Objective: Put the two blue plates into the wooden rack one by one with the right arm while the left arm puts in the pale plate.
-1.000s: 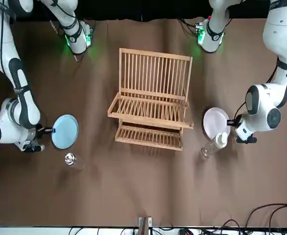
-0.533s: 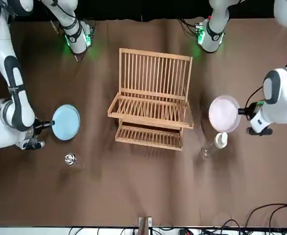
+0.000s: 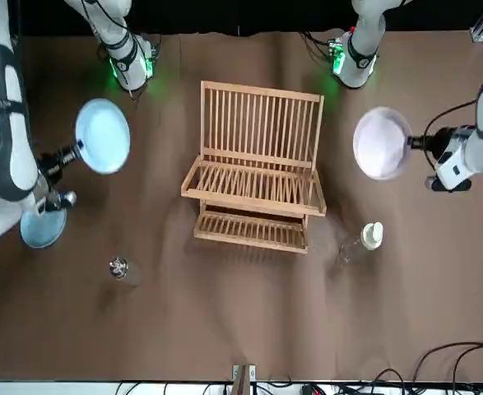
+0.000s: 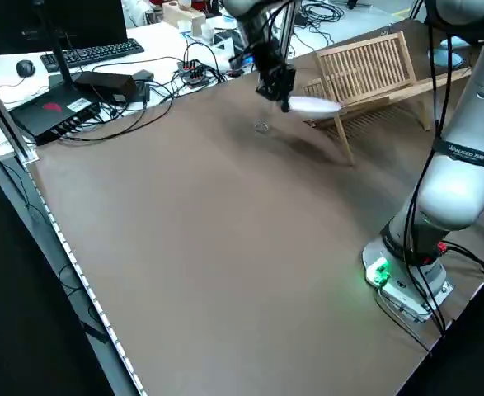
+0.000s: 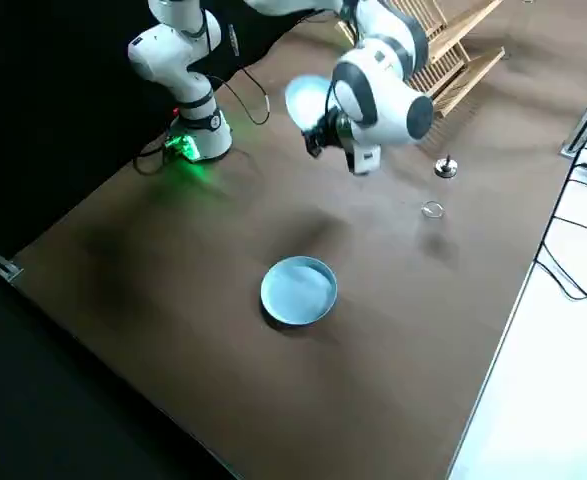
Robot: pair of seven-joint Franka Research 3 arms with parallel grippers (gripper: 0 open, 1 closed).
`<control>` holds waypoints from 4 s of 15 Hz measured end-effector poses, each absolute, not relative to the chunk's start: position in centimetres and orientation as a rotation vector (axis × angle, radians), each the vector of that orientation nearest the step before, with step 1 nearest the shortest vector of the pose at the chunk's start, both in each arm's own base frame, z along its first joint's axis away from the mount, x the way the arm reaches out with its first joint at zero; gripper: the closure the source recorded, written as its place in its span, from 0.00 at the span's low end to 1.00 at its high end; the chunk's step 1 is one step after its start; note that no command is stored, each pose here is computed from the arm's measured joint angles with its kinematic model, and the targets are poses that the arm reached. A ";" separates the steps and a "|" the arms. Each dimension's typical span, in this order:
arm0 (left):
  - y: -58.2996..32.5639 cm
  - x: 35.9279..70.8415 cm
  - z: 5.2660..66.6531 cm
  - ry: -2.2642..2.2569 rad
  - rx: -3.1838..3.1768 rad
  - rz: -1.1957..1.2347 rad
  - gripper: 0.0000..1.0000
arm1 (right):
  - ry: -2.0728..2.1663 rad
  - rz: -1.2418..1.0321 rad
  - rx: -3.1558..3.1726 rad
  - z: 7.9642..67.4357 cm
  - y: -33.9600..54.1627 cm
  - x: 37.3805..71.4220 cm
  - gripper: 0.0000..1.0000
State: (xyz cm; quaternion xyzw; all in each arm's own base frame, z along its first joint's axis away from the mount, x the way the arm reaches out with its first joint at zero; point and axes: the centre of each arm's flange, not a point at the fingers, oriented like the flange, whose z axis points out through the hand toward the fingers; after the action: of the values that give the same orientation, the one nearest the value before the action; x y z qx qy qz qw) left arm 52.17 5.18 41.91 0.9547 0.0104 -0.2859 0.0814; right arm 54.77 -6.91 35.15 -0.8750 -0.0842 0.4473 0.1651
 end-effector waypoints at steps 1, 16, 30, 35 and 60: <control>4.8 51.9 43.1 0.034 2.818 -0.883 0.97 | -0.225 1.341 -2.460 36.7 -6.4 53.8 0.98; -11.9 50.6 40.3 0.299 2.647 -1.322 0.97 | 0.586 1.507 -2.331 37.6 21.3 46.8 0.98; -20.5 50.8 35.8 0.382 2.649 -1.324 0.97 | 0.716 1.403 -2.347 36.8 29.2 45.7 0.98; -20.8 51.2 35.5 0.426 2.656 -1.305 0.70 | 0.752 1.424 -2.333 34.5 29.2 46.1 0.98; -2.6 57.0 61.4 -0.142 3.169 -0.113 0.00 | 0.283 1.069 -2.740 41.1 4.3 54.1 0.84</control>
State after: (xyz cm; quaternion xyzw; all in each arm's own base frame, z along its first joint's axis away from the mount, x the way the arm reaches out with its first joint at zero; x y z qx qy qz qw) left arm 57.01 -2.56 61.38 0.9982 -0.0447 -0.0357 -0.0161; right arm 54.07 4.31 41.14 -0.9232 0.0954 0.3604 0.0933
